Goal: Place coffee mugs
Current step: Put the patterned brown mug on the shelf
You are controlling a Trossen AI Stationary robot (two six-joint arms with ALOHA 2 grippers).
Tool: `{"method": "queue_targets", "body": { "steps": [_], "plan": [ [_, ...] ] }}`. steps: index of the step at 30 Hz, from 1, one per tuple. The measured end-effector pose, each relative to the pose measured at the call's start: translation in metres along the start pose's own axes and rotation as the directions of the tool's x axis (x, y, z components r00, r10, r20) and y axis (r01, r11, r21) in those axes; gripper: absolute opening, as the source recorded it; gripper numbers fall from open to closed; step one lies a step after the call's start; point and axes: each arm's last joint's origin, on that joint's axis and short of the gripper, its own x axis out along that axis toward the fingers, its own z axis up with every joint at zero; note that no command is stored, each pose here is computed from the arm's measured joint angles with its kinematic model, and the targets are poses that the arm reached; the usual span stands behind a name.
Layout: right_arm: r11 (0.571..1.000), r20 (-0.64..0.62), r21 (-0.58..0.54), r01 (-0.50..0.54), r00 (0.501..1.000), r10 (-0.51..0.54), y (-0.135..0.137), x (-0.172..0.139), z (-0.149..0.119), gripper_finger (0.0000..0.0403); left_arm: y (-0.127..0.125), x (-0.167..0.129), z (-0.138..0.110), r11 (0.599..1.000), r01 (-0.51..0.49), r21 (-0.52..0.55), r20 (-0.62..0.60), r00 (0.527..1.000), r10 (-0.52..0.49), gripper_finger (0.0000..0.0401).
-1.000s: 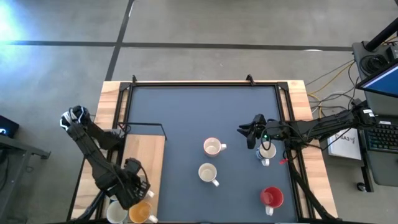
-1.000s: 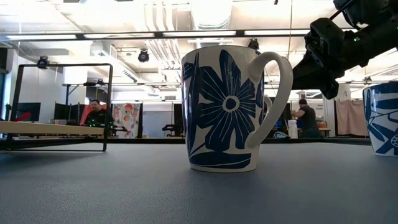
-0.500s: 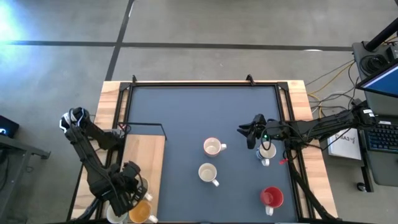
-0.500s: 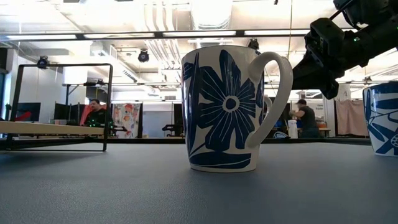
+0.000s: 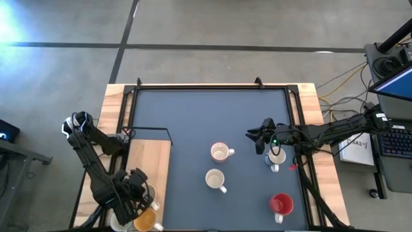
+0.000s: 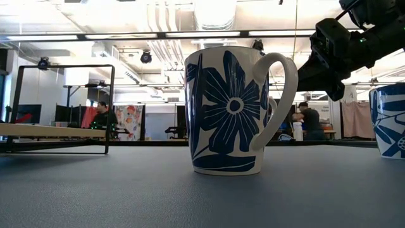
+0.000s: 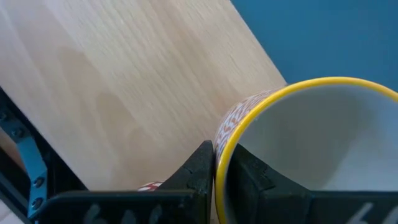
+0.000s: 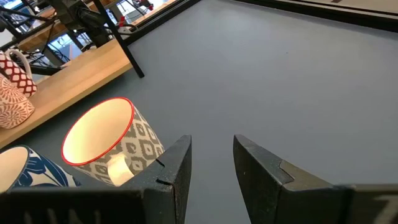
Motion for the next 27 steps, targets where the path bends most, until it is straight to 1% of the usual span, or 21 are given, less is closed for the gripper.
{"method": "queue_targets", "body": {
  "steps": [10, 14, 20, 27],
  "plan": [
    [1.000, 0.000, 0.000, 0.000, 1.000, 0.000, 0.0000, 0.0000, 0.0000, 0.0107, -0.0012, 0.0002, -0.0004, 1.000, 0.012, 0.005, -0.002, 1.000, -0.012, 0.0022],
    [1.000, 0.000, 0.000, 0.000, 1.000, 0.000, 0.0000, 0.0000, 0.0000, 0.0107, -0.0008, 0.0002, 0.0000, 1.000, 0.009, 0.006, 0.005, 1.000, -0.009, 0.0042],
    [1.000, 0.000, 0.000, 0.000, 1.000, 0.000, 0.0000, 0.0000, 0.0000, 0.0107, 0.0023, -0.0003, 0.0015, 1.000, -0.023, 0.017, 0.017, 1.000, 0.023, 0.0075],
    [1.000, 0.000, 0.000, 0.000, 1.000, 0.000, 0.0000, 0.0000, 0.0000, 0.0107, 0.0037, -0.0070, 0.0086, 1.000, -0.007, -0.004, 0.013, 1.000, 0.007, 0.0096]
  ]
}}
